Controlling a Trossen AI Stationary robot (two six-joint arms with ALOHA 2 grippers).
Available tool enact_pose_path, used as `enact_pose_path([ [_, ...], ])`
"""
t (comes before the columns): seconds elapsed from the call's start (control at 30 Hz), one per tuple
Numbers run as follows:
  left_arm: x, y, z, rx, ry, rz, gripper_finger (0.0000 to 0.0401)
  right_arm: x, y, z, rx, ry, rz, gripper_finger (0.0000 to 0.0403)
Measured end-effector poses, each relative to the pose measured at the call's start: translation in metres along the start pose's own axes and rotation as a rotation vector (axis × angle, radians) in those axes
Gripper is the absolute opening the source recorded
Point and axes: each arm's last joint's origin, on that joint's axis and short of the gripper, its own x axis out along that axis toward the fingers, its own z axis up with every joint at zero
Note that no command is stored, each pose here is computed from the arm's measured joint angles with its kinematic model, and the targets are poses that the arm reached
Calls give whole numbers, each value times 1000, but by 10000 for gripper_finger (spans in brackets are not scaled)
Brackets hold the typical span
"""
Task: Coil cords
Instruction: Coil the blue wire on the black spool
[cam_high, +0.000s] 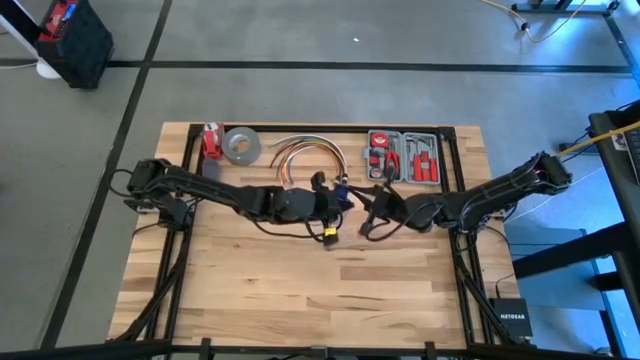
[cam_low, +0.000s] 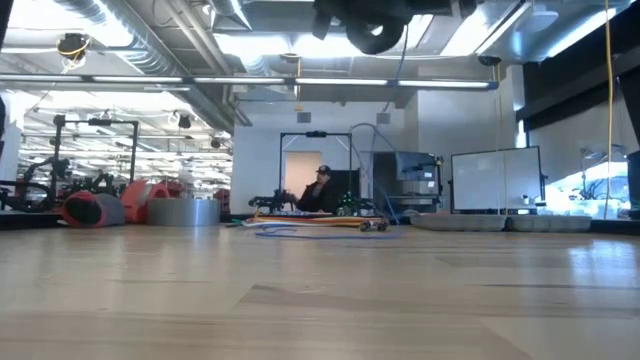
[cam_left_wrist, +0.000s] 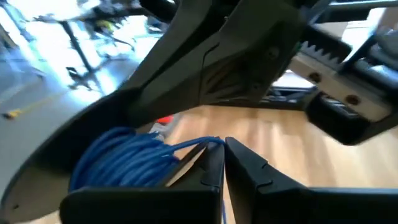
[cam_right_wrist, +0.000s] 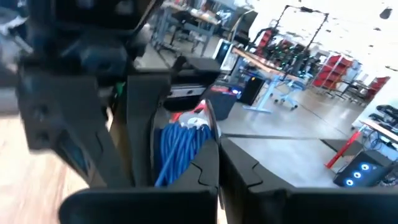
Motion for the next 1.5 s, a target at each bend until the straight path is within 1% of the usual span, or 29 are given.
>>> enact_pose_path([
  [0.2, 0, 3, 1, 59, -6, 110, 2, -1, -5, 13, 37, -108, -47, 1],
  [0.3, 0, 3, 1, 69, -10, 129, 2, -2, -7, 18, 45, -150, -51, 1],
  [0.43, 2, 5, -3, 94, 21, 135, 6, -3, -9, 25, 65, -205, -51, 1],
  [0.57, 4, 4, -10, 120, 61, 131, 7, -6, -12, 41, 61, -257, -41, 1],
  [0.77, 2, 4, -9, 123, 70, 131, 7, -16, -10, 68, 9, -317, -36, 1],
  [1.03, 13, 2, -21, 146, 110, 136, 7, -28, -8, 90, -42, -342, -58, 1],
  [1.17, 21, -1, -33, 188, 148, 136, 8, -32, -7, 95, -60, -345, -56, 1],
  [1.27, 27, -3, -45, 229, 210, 134, 8, -33, -9, 102, -79, -339, -59, 1],
  [1.43, 33, -5, -85, 282, 456, 134, 8, -38, -15, 115, -82, -331, -93, 1],
  [1.5, 31, -6, -93, 279, 516, 142, 8, -38, -16, 118, -93, -321, -91, 1],
])
